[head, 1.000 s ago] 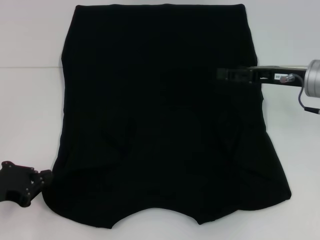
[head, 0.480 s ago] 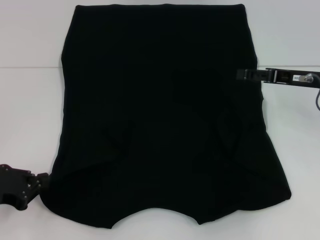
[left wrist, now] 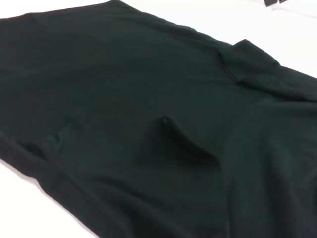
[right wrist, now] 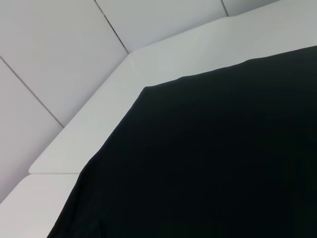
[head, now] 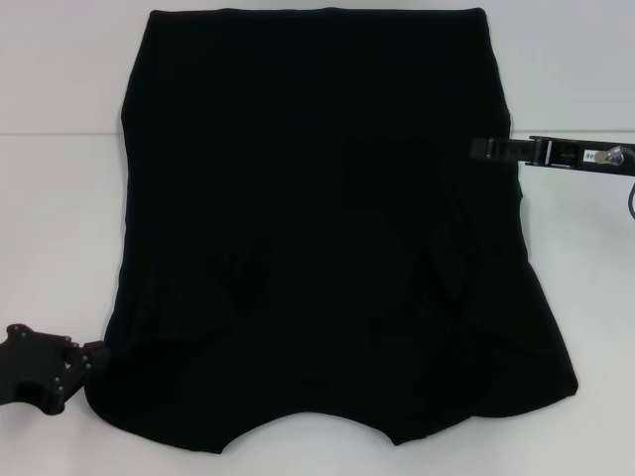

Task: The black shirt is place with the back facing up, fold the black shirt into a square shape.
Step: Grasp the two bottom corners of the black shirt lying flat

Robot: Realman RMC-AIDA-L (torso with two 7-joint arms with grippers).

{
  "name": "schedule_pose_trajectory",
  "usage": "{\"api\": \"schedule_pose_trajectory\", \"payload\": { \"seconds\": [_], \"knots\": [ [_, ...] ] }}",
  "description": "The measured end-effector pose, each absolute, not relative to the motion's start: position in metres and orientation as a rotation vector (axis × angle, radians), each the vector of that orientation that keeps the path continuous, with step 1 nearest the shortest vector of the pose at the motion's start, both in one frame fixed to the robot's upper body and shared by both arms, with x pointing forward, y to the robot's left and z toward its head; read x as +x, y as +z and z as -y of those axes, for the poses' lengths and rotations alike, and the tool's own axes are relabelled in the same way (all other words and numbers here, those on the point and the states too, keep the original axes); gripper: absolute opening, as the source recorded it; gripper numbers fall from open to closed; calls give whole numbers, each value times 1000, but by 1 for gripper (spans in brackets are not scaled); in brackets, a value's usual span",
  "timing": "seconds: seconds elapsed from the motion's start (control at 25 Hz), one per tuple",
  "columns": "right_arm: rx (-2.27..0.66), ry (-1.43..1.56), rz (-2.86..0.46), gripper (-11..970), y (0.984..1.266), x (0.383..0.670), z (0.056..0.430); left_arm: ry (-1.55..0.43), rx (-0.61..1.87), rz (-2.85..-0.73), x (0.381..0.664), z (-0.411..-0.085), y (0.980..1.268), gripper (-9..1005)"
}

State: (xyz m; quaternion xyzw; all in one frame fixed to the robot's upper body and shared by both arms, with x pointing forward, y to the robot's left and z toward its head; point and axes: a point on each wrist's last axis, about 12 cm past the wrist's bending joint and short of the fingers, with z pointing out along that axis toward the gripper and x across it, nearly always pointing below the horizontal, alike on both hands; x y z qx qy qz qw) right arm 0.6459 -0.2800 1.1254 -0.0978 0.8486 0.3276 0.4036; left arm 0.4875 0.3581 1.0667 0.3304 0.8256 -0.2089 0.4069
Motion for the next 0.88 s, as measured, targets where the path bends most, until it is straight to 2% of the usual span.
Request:
{"api": "schedule_pose_trajectory", "payload": {
  "seconds": [0.32, 0.6, 0.88],
  "knots": [
    [-190, 867, -2320, 854, 1124, 638, 294, -533, 855, -2068, 493, -354, 1070, 31],
    [-301, 948, -2458, 854, 1124, 613, 315, -532, 854, -2062, 495, -353, 1070, 31],
    [-284, 968, -2549, 853, 1117, 596, 331, -535, 855, -2059, 496, -352, 1070, 31]
  ]
}}
